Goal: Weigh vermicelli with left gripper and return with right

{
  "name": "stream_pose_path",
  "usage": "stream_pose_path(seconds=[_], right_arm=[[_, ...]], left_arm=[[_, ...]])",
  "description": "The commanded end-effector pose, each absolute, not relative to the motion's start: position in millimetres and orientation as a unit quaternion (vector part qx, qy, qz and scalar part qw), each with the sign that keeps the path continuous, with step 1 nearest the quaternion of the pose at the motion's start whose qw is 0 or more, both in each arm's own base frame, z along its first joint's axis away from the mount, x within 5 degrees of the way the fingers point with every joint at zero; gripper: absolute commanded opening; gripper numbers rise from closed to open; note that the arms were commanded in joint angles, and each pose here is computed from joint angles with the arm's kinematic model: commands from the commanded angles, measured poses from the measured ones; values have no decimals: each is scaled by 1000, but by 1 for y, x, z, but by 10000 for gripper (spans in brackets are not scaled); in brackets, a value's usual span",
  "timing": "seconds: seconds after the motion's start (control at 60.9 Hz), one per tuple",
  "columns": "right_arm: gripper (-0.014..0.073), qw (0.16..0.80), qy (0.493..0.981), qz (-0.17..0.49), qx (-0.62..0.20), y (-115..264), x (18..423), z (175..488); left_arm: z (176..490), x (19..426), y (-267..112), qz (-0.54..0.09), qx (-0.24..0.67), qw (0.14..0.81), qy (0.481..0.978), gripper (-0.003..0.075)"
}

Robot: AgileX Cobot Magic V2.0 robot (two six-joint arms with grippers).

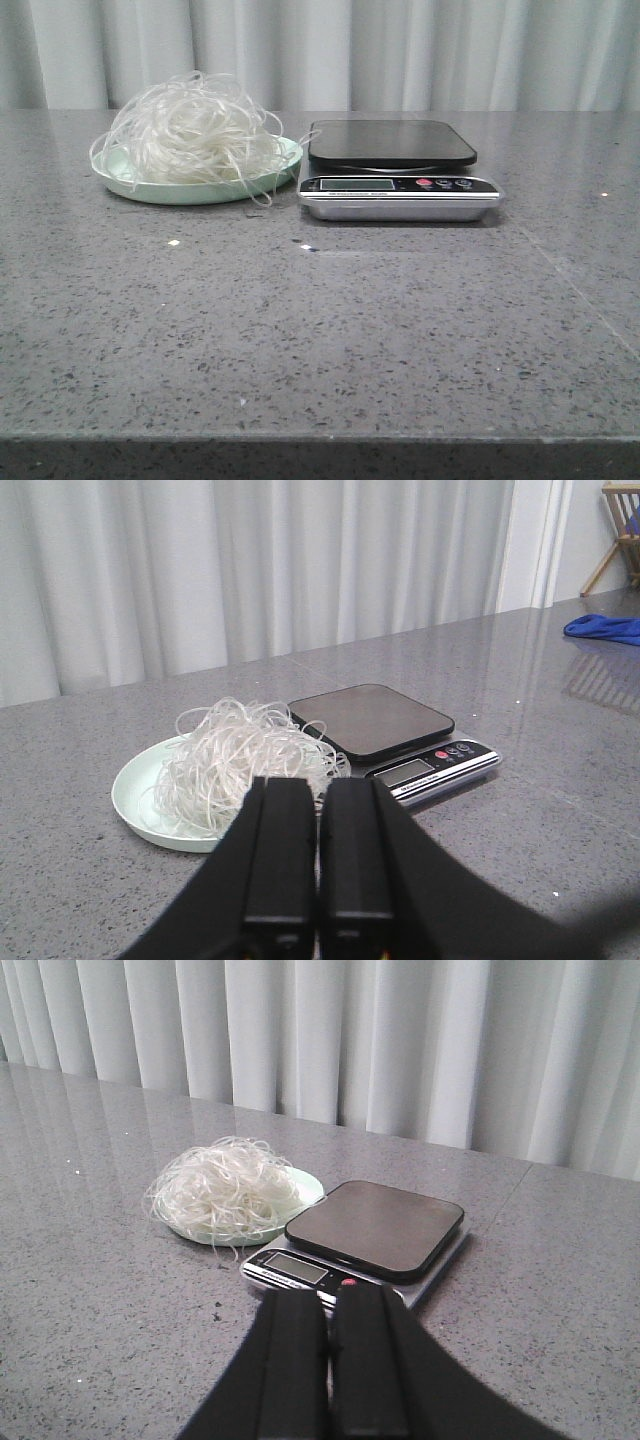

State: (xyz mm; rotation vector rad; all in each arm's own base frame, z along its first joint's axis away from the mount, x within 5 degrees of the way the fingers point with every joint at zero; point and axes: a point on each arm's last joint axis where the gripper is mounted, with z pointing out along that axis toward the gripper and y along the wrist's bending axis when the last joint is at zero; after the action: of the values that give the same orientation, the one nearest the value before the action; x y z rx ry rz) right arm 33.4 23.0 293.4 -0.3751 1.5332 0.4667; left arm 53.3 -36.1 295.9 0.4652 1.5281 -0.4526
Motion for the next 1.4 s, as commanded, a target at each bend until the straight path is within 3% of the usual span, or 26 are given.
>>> stream_pose_path(seconds=[0.0, 0.361, 0.608, 0.805, 0.903, 1.38], right_arm=[[181, 716, 648, 207, -157, 21, 33, 309], [181, 716, 648, 207, -157, 21, 33, 309], [181, 716, 648, 207, -157, 21, 33, 309], [181, 716, 648, 207, -157, 21, 33, 309], [181, 715, 649, 207, -157, 21, 33, 308], [181, 715, 649, 207, -157, 21, 33, 308]], left_arm=[[311, 53, -35, -213, 189, 708, 646, 127], [304, 55, -35, -205, 185, 705, 654, 127], [256, 67, -12, -50, 72, 729, 679, 127], [225, 53, -2, -1, 29, 759, 650, 127], [214, 54, -1, 4, 18, 752, 659, 127], [214, 54, -1, 1, 10, 754, 657, 127]])
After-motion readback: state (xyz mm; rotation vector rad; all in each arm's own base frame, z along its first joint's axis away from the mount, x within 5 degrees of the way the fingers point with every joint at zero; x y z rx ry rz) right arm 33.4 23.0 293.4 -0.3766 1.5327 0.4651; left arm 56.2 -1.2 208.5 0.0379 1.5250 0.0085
